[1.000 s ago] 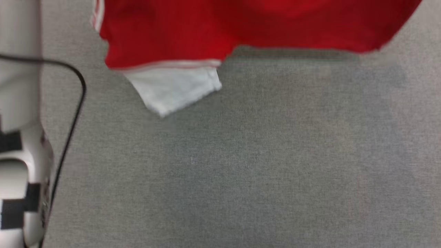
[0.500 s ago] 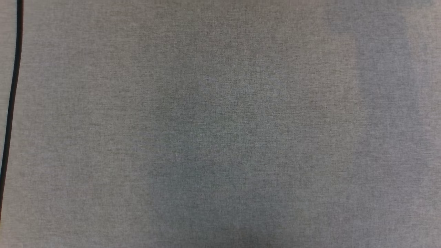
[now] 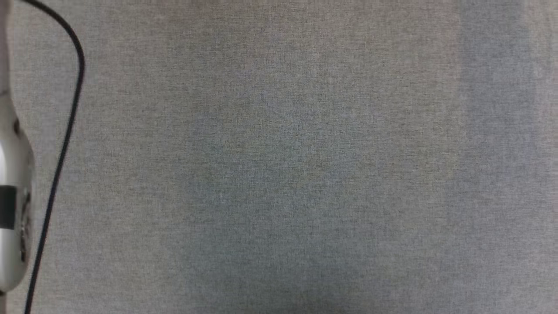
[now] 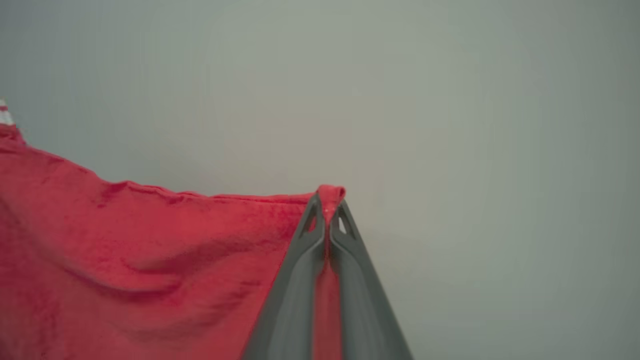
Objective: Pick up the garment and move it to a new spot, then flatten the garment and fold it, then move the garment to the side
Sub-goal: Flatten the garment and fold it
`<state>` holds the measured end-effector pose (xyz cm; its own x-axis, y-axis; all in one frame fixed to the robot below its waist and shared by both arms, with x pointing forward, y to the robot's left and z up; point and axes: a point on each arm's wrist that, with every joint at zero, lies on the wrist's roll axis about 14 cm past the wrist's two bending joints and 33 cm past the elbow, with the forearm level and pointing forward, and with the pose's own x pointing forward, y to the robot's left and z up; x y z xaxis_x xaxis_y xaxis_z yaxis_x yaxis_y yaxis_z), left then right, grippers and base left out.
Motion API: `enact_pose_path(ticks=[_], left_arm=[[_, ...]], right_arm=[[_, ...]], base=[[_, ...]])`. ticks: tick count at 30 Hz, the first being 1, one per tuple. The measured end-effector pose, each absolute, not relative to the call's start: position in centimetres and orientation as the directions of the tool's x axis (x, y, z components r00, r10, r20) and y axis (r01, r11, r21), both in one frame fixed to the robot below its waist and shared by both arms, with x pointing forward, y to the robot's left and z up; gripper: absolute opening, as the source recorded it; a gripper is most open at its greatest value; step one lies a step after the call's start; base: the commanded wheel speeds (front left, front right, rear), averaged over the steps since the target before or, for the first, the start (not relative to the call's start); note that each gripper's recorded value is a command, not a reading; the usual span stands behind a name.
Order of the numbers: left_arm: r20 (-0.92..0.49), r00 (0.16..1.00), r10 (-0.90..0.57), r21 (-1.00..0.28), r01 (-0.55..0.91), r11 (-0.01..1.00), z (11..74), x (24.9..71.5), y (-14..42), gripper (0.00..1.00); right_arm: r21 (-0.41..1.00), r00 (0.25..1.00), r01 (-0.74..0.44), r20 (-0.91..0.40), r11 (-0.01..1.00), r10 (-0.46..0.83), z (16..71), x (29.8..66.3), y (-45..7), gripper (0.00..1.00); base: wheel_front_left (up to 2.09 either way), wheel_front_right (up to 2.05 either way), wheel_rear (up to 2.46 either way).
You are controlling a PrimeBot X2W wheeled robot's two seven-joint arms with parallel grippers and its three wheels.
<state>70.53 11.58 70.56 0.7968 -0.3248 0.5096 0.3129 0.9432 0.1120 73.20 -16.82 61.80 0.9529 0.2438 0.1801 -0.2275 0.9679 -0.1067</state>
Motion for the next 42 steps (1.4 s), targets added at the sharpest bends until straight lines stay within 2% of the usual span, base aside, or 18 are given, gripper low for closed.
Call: enact_pose_path(ticks=[10, 17, 27, 33, 42], left_arm=[[0.342, 0.895, -0.286, -0.001, 0.305, 0.952, 61.5, 68.6, 13.1, 0.0], [0.252, 0.942, -0.223, -0.12, 0.259, 0.958, 56.7, 64.1, 14.6, 0.0], [0.11, 0.988, -0.104, -0.24, 0.128, 0.962, 50.6, 54.0, 17.6, 0.0], [0.018, 0.998, -0.066, -0.226, 0.068, 0.972, 47.7, 47.4, 19.0, 0.0], [-0.094, 0.995, -0.04, -0.25, 0.015, 0.968, 44.6, 38.8, 19.1, 0.0]], right_arm=[[-0.033, 0.957, -0.282, 0.054, 0.959, 0.283, 54.3, 69.3, -15.1, 0.0], [0.025, 0.957, -0.285, -0.048, 0.958, 0.286, 49.6, 64.4, -15.5, 0.0], [0.105, 0.947, -0.273, -0.145, 0.956, 0.287, 45.1, 55.0, -16.1, 0.0], [0.124, 0.93, -0.268, -0.225, 0.956, 0.29, 42.5, 48.7, -16.7, 0.0], [0.111, 0.919, -0.263, -0.272, 0.958, 0.284, 41.5, 41.9, -18.3, 0.0]], base=[[0.0, 0.0, 0.0], [0.0, 0.0, 0.0], [0.0, 0.0, 0.0], [0.0, 0.0, 0.0], [0.0, 0.0, 0.0]])
